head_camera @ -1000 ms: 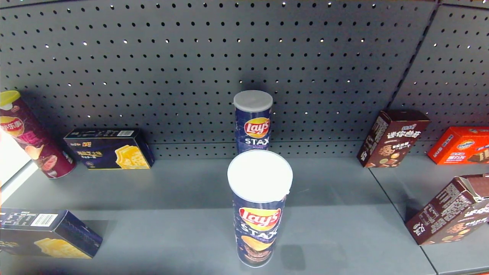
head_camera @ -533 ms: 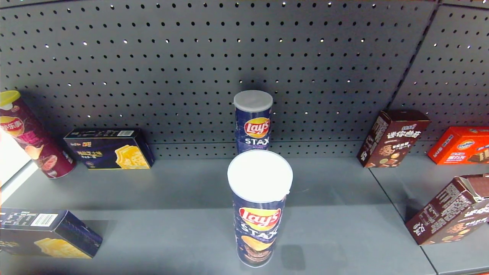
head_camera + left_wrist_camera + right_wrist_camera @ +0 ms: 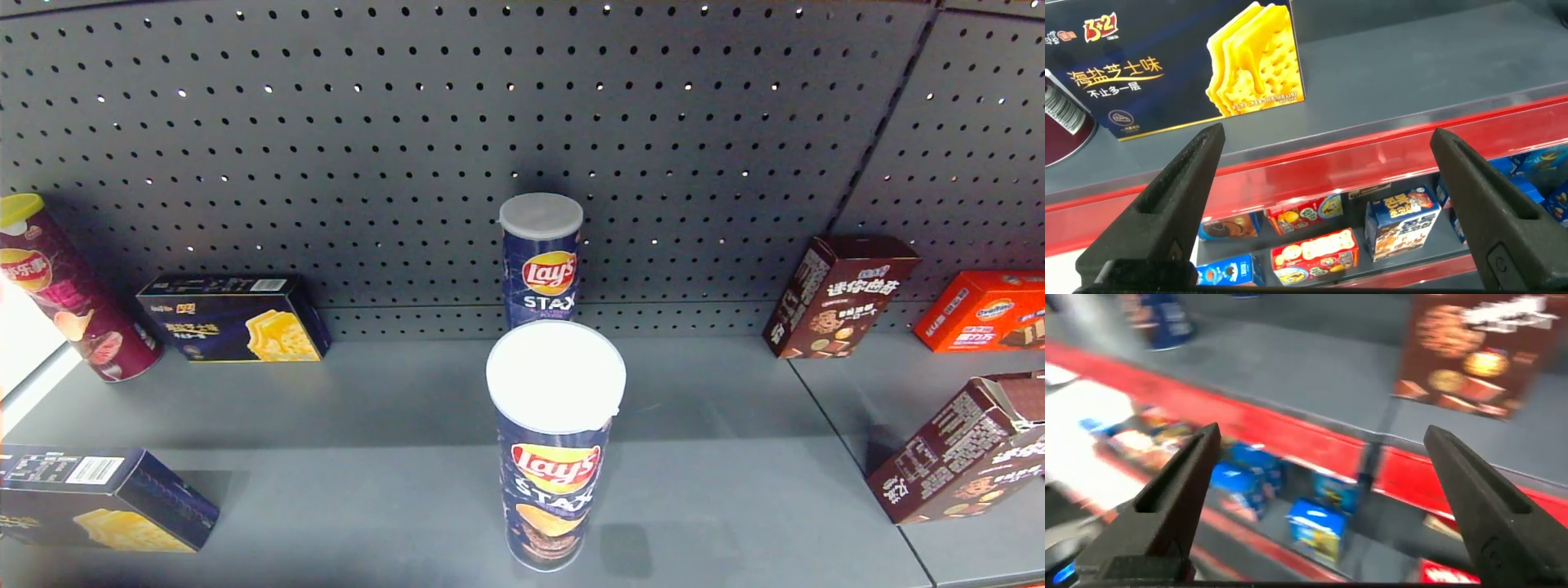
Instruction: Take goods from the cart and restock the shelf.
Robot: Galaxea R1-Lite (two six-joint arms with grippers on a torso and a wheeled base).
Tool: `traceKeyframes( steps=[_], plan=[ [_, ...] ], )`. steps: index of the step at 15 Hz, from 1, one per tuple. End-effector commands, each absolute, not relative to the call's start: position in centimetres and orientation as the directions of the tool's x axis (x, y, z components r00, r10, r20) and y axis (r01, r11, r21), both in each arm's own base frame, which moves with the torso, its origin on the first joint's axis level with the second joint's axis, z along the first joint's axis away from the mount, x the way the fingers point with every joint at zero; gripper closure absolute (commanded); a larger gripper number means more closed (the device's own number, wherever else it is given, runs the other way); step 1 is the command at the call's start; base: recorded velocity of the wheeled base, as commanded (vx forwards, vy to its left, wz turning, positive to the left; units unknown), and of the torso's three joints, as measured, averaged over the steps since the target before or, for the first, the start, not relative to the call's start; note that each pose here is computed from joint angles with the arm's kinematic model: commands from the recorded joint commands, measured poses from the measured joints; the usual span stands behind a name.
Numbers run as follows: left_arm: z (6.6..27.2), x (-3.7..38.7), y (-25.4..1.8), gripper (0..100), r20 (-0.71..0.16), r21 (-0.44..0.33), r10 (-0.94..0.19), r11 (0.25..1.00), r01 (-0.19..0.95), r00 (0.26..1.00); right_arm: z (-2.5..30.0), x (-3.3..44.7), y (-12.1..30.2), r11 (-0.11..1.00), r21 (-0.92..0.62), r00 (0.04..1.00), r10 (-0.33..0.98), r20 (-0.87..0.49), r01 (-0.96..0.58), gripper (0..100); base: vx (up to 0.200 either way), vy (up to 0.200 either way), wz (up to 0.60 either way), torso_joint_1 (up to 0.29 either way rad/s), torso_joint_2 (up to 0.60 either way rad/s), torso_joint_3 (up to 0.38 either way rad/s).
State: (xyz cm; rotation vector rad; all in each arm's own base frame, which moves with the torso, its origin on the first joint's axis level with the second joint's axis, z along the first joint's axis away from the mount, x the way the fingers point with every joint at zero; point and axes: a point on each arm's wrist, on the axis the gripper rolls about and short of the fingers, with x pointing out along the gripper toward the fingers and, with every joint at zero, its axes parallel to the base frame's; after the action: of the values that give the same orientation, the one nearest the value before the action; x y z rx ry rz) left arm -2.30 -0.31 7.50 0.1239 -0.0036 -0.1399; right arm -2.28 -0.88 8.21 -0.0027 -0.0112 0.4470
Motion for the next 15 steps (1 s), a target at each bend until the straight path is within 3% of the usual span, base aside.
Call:
traceKeyframes(
  steps=[1, 6, 9, 12, 15],
  plan=[
    [7.5, -2.29, -0.31, 0, -0.006, 0.123, -0.139, 0.983, 0.139, 0.99, 8.3, -2.07, -0.56, 0.938, -0.005, 0.938, 0.345, -0.026, -0.346, 0, 0.0, 0.0, 0.0, 0.0, 0.0, 0.0],
    [7.53, -2.3, -0.31, 0, -0.006, 0.123, -0.139, 0.983, 0.139, 0.99, 8.34, -1.89, -0.68, 0.976, -0.024, 0.975, 0.217, -0.043, -0.218, 0, 0.0, 0.0, 0.0, 0.0, 0.0, 0.0],
    [7.53, -2.3, -0.31, 0, -0.006, 0.123, -0.139, 0.983, 0.139, 0.99, 7.8, -1.31, -0.38, 0.989, -0.027, 0.982, 0.139, -0.125, -0.144, 0, 0.0, 0.0, 0.0, 0.0, 0.0, 0.0],
    [7.53, -2.3, -0.31, 0, -0.006, 0.123, -0.139, 0.983, 0.139, 0.99, 7.8, -1.29, -0.35, 0.992, -0.027, 0.985, 0.118, -0.13, -0.122, 0, 0.0, 0.0, 0.0, 0.0, 0.0, 0.0],
    [7.52, -2.3, -0.31, 0, -0.008, 0.123, -0.139, 0.983, 0.139, 0.99, 7.79, -1.13, -0.12, 0.999, -0.028, 0.987, -0.046, -0.156, 0.042, 0, 0.0, 0.0, 0.0, 0.0, 0.0, 0.0]
  ],
)
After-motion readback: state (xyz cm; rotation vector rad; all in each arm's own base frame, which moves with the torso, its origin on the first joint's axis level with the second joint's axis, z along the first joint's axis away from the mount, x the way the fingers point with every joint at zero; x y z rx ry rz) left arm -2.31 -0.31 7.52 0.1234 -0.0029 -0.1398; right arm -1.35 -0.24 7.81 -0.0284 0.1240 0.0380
